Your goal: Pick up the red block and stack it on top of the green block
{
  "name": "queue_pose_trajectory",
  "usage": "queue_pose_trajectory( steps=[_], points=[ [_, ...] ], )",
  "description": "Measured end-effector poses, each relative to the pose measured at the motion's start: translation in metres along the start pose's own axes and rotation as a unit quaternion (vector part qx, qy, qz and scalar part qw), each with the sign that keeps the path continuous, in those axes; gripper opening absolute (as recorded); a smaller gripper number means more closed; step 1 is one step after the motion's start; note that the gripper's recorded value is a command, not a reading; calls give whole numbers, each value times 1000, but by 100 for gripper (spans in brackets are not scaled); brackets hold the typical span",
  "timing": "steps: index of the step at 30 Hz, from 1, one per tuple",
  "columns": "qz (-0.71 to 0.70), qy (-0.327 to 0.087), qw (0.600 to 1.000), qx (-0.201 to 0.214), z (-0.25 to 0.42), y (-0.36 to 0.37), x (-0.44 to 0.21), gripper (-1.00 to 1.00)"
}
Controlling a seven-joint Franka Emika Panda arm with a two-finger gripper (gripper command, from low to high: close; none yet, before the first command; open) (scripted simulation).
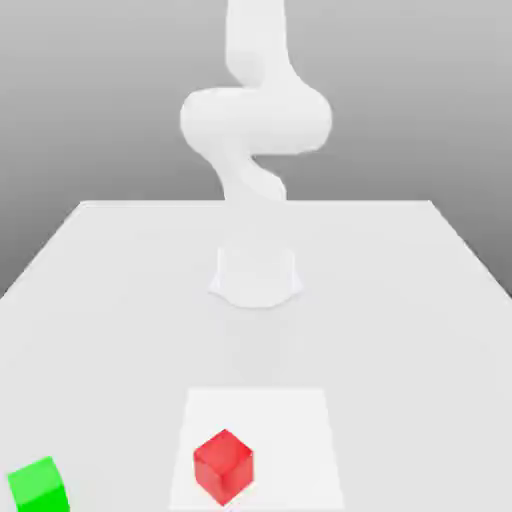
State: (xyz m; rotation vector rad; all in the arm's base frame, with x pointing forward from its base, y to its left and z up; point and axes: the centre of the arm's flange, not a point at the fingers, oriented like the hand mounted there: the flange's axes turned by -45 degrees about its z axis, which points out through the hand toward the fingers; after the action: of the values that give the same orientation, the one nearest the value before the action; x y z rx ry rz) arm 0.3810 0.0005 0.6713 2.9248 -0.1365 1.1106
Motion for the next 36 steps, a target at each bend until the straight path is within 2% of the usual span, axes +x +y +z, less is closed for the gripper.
queue_pose_trajectory(
  steps=[10, 17, 23, 25, 29, 30, 36],
  points=[
    [128, -142, 979, -74, 202, 15, -52, 0],
    [220, -233, 941, -110, 314, 34, -131, 0],
    [300, -308, 894, -129, 385, 42, -217, 0],
    [317, -323, 882, -131, 404, 42, -241, 0],
    [323, -328, 878, -133, 441, 42, -277, 0],
    [322, -328, 878, -133, 447, 43, -283, -100],
    [322, -328, 878, -133, 450, 43, -286, -100]
  ],
)
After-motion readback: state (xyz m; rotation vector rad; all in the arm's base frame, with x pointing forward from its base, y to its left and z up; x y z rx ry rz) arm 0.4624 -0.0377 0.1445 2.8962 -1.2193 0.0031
